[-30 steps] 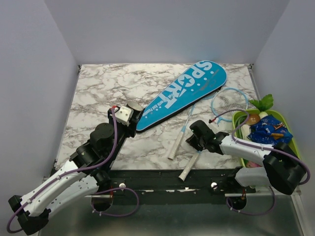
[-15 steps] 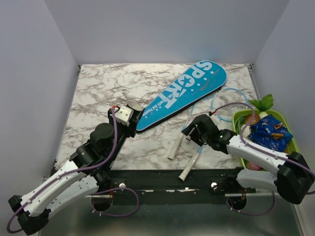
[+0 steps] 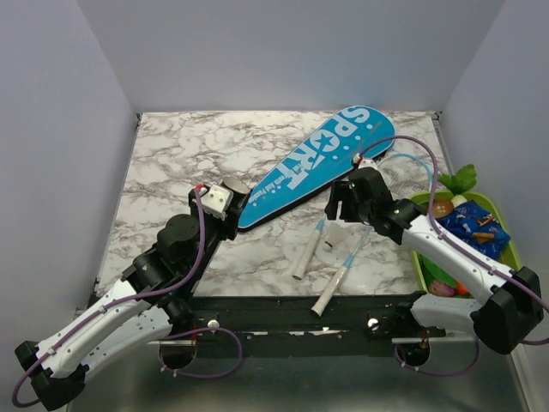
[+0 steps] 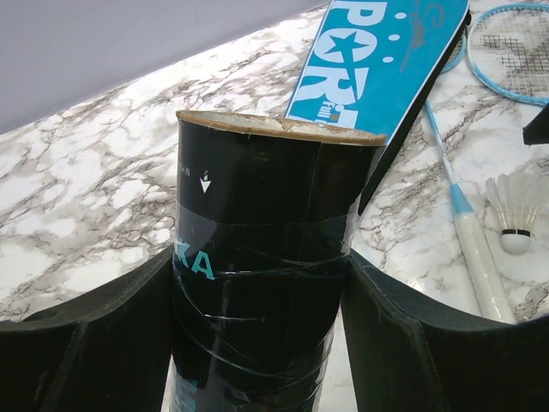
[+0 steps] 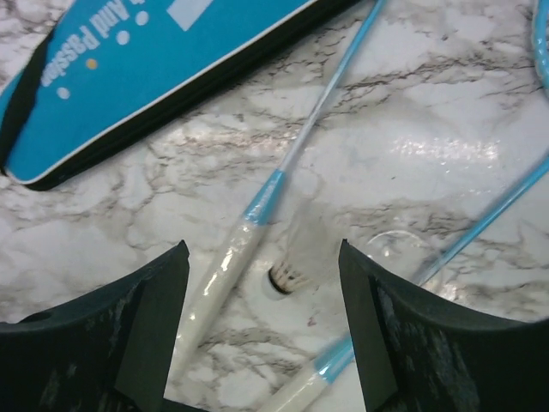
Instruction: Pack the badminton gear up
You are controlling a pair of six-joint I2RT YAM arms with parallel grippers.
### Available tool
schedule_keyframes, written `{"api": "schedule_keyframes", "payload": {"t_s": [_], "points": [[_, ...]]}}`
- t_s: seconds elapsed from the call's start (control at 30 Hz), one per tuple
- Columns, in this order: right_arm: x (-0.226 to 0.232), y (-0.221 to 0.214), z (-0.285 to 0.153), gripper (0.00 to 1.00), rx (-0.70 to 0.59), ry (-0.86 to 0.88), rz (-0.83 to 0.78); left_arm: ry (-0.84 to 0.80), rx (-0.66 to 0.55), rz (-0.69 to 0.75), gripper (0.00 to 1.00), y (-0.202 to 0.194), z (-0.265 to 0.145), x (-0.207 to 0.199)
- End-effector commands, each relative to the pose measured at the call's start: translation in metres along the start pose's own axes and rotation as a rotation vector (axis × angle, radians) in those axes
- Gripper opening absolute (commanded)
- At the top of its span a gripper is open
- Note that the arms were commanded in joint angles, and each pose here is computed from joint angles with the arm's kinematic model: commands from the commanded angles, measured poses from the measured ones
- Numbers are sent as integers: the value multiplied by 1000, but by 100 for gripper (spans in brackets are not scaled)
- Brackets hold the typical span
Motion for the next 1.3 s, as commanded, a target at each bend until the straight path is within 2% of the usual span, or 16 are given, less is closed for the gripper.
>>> {"api": "schedule_keyframes", "payload": {"t_s": [0.0,0.23,0.47,0.9,1.0,1.1,1.13,1.27], "points": [[-31,-13,23,79,154,26,-191,-11,39,-114,0,-11,0,-6],[-36,-30,54,76,240,202,-135,-30,44,-111,0,-11,1,-9],[-23,-43,59,73,298,379,-87,-33,49,-108,0,-12,1,-10],[-27,-57,62,61,366,385,-49,-31,56,-103,0,-13,3,-10],[-28,-61,59,54,374,387,-48,-32,57,-102,0,-13,3,-10],[-29,-62,57,43,377,385,-45,-32,60,-101,0,-14,3,-10],[-28,-62,56,35,377,385,-44,-32,58,-102,0,-13,3,-10],[-26,-61,52,19,373,395,-34,-30,59,-104,0,-13,4,-10]]}}
Point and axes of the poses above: each gripper's point midway between its finger pads, its own z axis out along the fingers, its own x axis along the line the jaws close on, y = z × x, the point moved 5 cm from there along -z, back along the fingers, and after that the axes turned 5 degrees about -z, right-handed, at the moved point
